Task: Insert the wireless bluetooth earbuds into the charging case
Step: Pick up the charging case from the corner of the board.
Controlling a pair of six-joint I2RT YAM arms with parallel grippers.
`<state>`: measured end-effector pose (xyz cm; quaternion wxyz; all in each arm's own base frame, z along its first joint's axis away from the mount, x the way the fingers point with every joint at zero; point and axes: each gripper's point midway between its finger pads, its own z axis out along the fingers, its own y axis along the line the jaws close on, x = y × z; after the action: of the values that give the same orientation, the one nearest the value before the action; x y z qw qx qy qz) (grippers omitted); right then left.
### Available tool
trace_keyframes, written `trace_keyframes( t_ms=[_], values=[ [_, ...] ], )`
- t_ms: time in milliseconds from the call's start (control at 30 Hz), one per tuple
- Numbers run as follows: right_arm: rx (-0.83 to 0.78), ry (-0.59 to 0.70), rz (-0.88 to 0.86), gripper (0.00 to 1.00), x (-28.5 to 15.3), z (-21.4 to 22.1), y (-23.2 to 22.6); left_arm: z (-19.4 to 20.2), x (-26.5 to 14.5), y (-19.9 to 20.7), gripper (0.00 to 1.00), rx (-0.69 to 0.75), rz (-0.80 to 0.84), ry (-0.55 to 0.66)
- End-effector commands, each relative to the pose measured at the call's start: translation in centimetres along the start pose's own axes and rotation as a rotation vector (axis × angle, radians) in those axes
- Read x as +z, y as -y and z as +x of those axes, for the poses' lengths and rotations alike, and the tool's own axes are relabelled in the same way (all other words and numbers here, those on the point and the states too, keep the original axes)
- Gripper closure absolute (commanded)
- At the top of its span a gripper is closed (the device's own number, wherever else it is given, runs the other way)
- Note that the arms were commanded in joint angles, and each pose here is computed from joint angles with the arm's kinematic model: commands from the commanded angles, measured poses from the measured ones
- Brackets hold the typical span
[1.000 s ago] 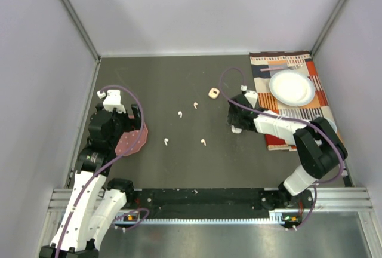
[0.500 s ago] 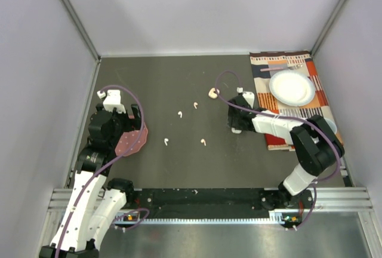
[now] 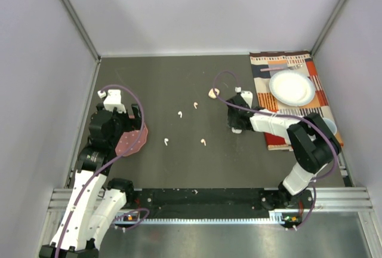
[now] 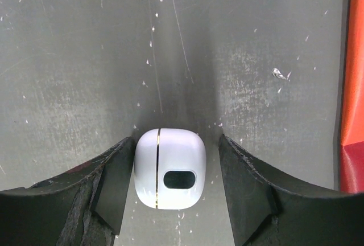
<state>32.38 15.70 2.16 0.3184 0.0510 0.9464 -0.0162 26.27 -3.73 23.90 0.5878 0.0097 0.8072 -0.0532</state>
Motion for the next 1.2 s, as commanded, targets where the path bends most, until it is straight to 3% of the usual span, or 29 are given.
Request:
trace_keyframes(
  t_ms=[0,367,633,867,1167],
  values=[
    [0.029,-0.002,0.007,0.39,0.9,0.0,-0.6,-0.8,0.0,0.0,0.05,0.009,0.001,0.022],
    [0.159,-0.027,0.011,0.42,1.4,0.7,-0.9,-0.7,0.1,0.0,0.05,0.009,0.001,0.020],
    [0.129,-0.035,0.022,0.46,1.5,1.2,-0.3,-0.7,0.1,0.0,0.05,0.007,0.001,0.022],
    [0.082,-0.027,-0.004,0.40,0.7,1.3,-0.8,-0.7,0.1,0.0,0.05,0.007,0.001,0.019],
    [0.070,-0.025,0.008,0.44,0.7,1.6,-0.7,-0.7,0.1,0.1,0.05,0.007,0.004,0.019]
  ],
)
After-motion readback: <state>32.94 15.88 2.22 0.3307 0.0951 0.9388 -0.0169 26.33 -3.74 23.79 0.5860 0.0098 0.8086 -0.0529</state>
